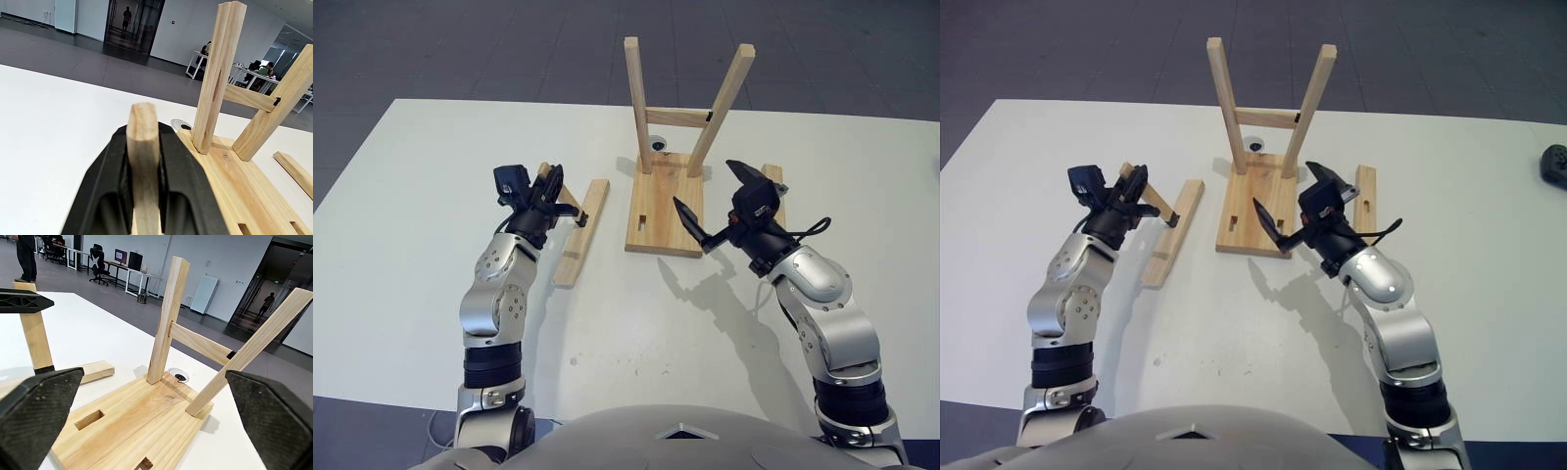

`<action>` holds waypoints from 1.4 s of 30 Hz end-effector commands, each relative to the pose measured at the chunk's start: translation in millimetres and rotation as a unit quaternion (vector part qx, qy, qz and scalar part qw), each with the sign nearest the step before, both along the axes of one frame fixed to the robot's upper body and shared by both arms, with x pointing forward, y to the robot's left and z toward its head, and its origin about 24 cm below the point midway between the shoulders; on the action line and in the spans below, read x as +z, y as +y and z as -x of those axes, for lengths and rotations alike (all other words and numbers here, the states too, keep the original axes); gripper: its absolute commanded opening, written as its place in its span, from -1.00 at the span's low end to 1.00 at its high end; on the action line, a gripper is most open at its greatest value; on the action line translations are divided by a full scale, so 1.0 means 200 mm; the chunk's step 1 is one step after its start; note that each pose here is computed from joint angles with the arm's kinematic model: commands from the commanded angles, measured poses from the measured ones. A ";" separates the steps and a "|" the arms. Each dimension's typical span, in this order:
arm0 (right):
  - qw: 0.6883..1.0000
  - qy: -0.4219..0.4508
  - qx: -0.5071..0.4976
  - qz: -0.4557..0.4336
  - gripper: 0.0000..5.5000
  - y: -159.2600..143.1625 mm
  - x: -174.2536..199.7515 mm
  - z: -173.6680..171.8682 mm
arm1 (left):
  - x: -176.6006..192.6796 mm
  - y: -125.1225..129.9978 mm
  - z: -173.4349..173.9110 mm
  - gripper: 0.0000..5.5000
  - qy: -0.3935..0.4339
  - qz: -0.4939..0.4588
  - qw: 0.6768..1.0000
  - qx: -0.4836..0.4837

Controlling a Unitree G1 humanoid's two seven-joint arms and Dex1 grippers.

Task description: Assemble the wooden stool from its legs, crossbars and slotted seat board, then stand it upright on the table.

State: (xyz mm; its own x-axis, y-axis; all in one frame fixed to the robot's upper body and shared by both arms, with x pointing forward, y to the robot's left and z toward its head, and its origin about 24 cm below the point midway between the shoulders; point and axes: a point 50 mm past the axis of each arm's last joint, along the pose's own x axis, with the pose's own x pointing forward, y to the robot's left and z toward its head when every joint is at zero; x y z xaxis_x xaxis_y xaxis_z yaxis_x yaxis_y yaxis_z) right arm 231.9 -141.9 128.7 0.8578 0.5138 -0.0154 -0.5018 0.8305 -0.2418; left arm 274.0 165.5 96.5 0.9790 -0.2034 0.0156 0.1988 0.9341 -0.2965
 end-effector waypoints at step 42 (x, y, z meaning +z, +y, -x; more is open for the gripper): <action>1.000 -0.011 0.010 0.006 0.96 0.01 0.02 -0.01 | -0.20 0.01 0.14 -0.85 0.044 -0.087 0.995 -0.012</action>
